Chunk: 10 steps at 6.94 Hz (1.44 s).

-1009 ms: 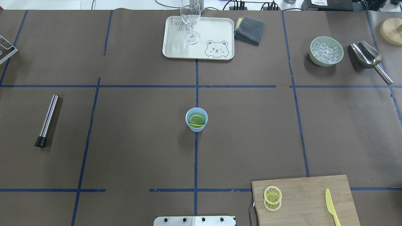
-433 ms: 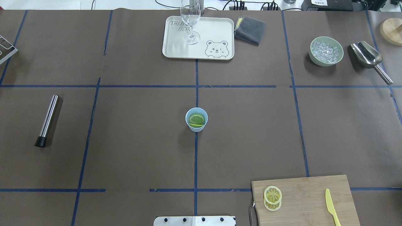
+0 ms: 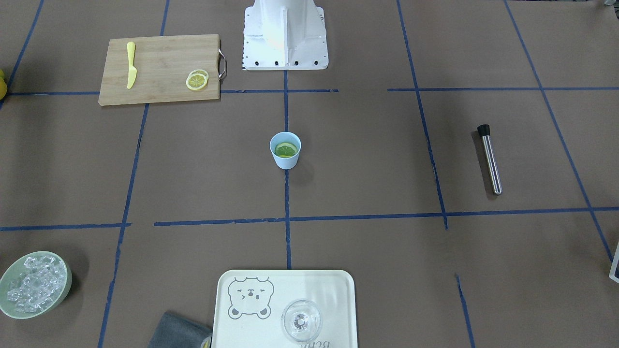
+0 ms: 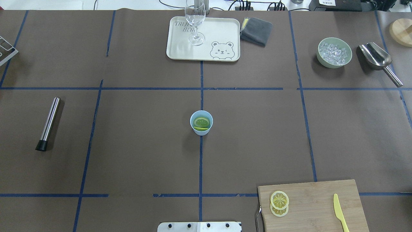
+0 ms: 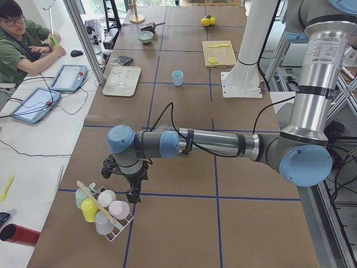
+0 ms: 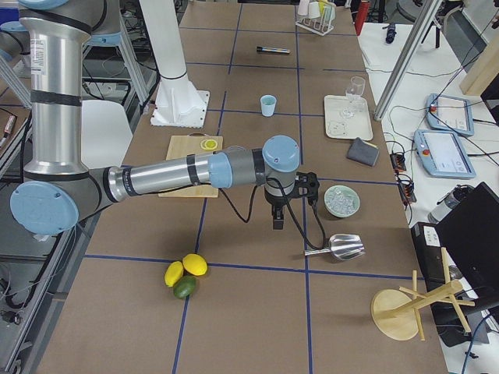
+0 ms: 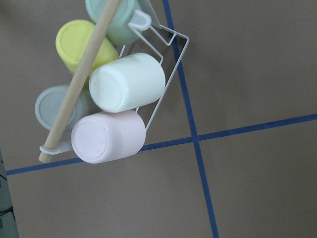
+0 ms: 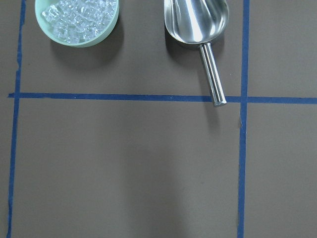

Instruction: Squeeze lemon into cup

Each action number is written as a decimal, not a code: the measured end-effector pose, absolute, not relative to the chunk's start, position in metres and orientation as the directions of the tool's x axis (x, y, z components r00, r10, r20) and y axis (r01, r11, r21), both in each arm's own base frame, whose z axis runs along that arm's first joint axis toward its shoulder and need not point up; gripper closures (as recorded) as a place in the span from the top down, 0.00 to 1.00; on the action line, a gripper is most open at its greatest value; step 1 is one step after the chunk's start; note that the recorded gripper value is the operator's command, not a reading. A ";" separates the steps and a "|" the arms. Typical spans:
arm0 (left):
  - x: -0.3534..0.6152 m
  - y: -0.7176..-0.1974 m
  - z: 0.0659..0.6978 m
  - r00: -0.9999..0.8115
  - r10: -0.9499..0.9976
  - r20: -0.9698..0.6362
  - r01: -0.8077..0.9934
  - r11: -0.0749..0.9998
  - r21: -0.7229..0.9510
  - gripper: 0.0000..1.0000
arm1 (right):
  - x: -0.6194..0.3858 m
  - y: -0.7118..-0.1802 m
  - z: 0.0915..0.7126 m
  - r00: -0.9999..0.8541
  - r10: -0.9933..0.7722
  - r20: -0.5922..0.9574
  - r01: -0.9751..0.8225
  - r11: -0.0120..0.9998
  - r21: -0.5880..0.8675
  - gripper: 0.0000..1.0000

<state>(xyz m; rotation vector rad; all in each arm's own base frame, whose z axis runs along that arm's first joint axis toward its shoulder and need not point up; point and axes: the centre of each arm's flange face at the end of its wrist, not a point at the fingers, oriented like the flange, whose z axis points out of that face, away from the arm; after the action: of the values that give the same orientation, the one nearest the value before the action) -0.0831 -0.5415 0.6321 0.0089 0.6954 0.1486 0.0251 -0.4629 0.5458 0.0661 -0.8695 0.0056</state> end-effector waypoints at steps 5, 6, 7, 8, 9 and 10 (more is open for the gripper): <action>-0.079 -0.540 0.629 0.737 0.086 -0.670 -0.089 0.996 0.029 1.00 | 0.025 -0.462 0.546 0.644 -0.021 0.765 -0.032 0.998 0.054 1.00; -0.079 -0.539 0.630 0.737 0.085 -0.671 -0.089 0.996 0.028 1.00 | 0.025 -0.462 0.546 0.644 -0.021 0.765 -0.032 0.998 0.054 1.00; -0.079 -0.538 0.630 0.737 0.085 -0.671 -0.089 0.996 0.028 1.00 | 0.025 -0.462 0.545 0.644 -0.022 0.765 -0.032 0.998 0.055 1.00; -0.079 -0.537 0.630 0.736 0.085 -0.671 -0.089 0.996 0.029 1.00 | 0.025 -0.462 0.544 0.643 -0.023 0.765 -0.033 0.998 0.057 1.00; -0.079 -0.536 0.631 0.736 0.085 -0.672 -0.089 0.996 0.028 1.00 | 0.025 -0.462 0.543 0.642 -0.023 0.766 -0.033 0.998 0.057 1.00; -0.079 -0.536 0.632 0.736 0.085 -0.672 -0.090 0.996 0.027 1.00 | 0.025 -0.462 0.543 0.642 -0.022 0.766 -0.034 0.998 0.057 1.00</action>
<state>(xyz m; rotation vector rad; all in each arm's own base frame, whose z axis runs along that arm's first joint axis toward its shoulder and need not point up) -0.0793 -0.5355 0.6318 -0.0072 0.7375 0.0959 0.0249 -0.4621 0.5428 0.0679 -0.8737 0.0071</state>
